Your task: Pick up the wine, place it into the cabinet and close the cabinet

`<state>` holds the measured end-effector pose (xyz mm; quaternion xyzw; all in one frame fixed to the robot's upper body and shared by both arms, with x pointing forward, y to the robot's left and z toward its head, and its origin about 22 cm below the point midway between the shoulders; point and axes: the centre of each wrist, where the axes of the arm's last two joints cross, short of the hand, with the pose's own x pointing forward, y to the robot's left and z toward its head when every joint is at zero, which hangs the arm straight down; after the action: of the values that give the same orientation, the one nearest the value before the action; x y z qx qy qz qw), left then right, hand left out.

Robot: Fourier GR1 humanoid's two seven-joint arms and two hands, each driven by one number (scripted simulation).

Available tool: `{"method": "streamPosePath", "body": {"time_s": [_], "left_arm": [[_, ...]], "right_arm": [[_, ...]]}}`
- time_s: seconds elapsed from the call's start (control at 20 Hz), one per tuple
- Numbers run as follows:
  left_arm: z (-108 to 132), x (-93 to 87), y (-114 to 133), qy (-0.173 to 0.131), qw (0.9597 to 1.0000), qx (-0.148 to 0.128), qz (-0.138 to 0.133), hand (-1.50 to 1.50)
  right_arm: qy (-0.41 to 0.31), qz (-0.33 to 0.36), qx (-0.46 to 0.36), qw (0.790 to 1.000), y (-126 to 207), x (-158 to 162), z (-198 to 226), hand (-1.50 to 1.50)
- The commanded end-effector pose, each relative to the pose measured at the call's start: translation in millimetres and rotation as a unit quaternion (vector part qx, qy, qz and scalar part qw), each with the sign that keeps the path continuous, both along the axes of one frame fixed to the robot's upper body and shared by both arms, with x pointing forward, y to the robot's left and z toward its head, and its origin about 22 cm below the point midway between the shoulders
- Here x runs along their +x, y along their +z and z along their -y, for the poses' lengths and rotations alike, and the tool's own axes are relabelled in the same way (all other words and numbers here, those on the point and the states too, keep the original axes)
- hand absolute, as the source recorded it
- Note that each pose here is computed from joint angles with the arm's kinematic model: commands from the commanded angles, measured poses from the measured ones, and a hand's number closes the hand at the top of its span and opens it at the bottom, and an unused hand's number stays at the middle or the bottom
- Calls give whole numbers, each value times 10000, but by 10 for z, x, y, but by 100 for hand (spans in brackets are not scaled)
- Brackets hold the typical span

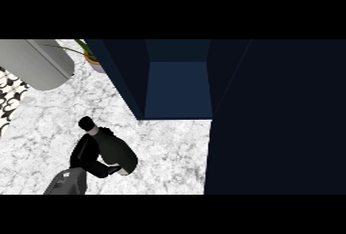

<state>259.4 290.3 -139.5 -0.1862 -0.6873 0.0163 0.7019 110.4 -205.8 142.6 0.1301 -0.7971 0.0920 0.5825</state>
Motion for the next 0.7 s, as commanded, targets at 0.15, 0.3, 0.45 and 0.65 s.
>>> {"method": "streamPosePath", "body": {"time_s": [0.15,0.3,0.45,0.65], "left_arm": [[-165,-226,12,1101,9836,936,1084,150],[121,-99,72,1019,9798,1254,1175,150],[287,85,291,1122,9750,1616,1036,150],[386,112,360,1133,9754,1683,861,150]], "right_arm": [[67,70,154,9998,133,-120,39,-150],[70,8,98,9999,112,-177,127,-150],[65,55,128,9999,123,-132,66,-150],[164,37,83,9998,234,-221,165,-150]]}}
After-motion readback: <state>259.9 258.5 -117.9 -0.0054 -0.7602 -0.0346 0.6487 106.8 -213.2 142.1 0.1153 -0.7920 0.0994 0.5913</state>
